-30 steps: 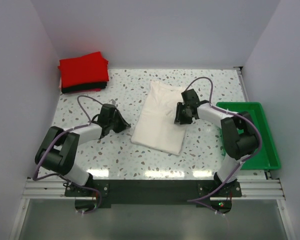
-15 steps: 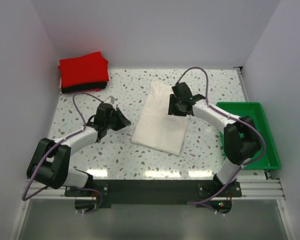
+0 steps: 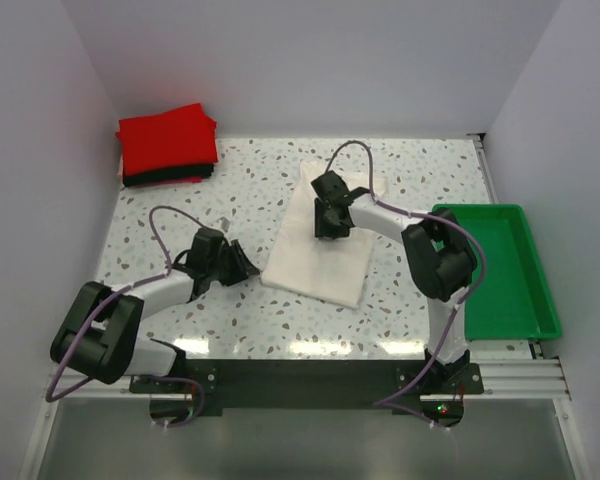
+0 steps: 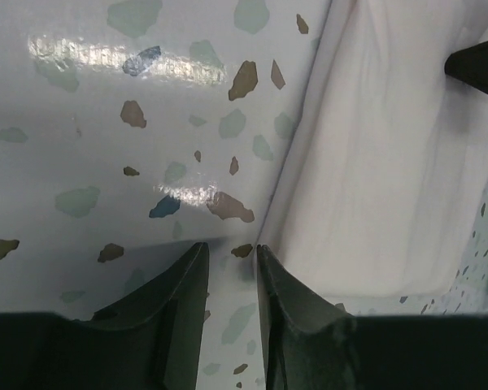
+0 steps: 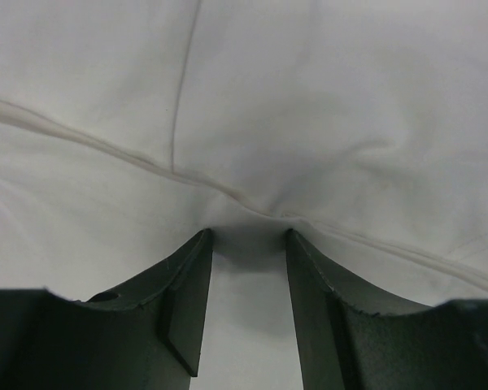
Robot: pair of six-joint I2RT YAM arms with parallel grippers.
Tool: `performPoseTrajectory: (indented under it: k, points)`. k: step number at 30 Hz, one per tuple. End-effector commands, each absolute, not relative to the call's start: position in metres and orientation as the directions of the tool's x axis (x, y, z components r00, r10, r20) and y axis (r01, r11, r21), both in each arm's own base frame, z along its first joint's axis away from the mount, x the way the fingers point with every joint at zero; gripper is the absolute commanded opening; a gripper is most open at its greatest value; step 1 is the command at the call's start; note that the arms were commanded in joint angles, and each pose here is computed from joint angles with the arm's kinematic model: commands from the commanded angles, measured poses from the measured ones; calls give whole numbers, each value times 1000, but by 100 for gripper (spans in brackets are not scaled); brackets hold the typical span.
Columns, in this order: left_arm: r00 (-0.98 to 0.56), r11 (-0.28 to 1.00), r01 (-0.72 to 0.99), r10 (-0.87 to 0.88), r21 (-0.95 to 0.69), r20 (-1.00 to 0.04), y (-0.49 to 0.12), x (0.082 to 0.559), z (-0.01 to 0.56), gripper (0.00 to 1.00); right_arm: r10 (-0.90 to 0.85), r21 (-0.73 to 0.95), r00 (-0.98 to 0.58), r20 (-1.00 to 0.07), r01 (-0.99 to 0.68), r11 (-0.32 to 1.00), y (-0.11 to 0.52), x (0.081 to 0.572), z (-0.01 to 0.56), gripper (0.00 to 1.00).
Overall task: Fold and stack the t-shirts
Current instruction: Fold the tshirt
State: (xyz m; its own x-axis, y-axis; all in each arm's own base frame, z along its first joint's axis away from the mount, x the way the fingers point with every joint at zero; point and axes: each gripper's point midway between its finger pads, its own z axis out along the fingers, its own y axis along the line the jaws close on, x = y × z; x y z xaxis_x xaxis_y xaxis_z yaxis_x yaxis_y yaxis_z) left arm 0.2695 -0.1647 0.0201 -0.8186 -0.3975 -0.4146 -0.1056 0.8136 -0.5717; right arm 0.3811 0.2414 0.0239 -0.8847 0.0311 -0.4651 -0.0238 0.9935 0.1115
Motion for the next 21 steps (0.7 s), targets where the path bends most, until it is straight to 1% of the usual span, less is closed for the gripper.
performPoseTrajectory:
  k: [1, 2, 3, 5, 6, 7, 9, 10, 13, 15, 18, 19, 21]
  points:
    - [-789, 800, -58, -403, -597, -464, -168, 271, 36, 35, -88, 57, -895, -437, -125, 991, 259, 372, 4, 46]
    - [-785, 804, -78, -414, -590, -461, -164, 268, 33, 35, -130, 43, -894, -430, -164, 986, 269, 365, -1, 46]
    - [-769, 813, -138, -448, -565, -457, -154, 265, 28, 35, -161, 24, -890, -427, -189, 982, 272, 362, -3, 46]
    - [-732, 809, -171, -486, -563, -477, -143, 261, 33, 38, -202, 1, -884, -421, -224, 975, 279, 354, -5, 46]
    - [-711, 806, -216, -516, -551, -478, -135, 258, 32, 40, -223, 7, -880, -420, -249, 968, 282, 351, -5, 46]
    - [-680, 794, -211, -538, -570, -498, -133, 258, 44, 41, -228, 20, -875, -426, -261, 965, 285, 350, -4, 46]
    - [-673, 786, -249, -560, -565, -482, -126, 247, 41, 42, -265, 48, -871, -413, -312, 949, 290, 338, -7, 46]
    - [-656, 774, -234, -572, -588, -493, -126, 246, 50, 43, -273, 55, -864, -422, -326, 944, 291, 335, -7, 47]
    - [-645, 760, -238, -589, -604, -486, -124, 239, 55, 43, -305, 76, -855, -419, -368, 927, 294, 327, -5, 47]
    - [-650, 760, -234, -586, -607, -484, -124, 235, 54, 46, -315, 72, -850, -423, -378, 923, 294, 326, -3, 47]
    - [-686, 767, -202, -555, -609, -470, -131, 230, 49, 51, -299, 50, -844, -445, -357, 933, 288, 333, 10, 53]
    - [-695, 768, -193, -546, -610, -468, -133, 228, 48, 53, -286, 56, -845, -453, -346, 936, 288, 337, 19, 57]
    - [-716, 775, -174, -523, -608, -462, -136, 223, 43, 55, -228, 87, -849, -477, -304, 949, 286, 345, 39, 59]
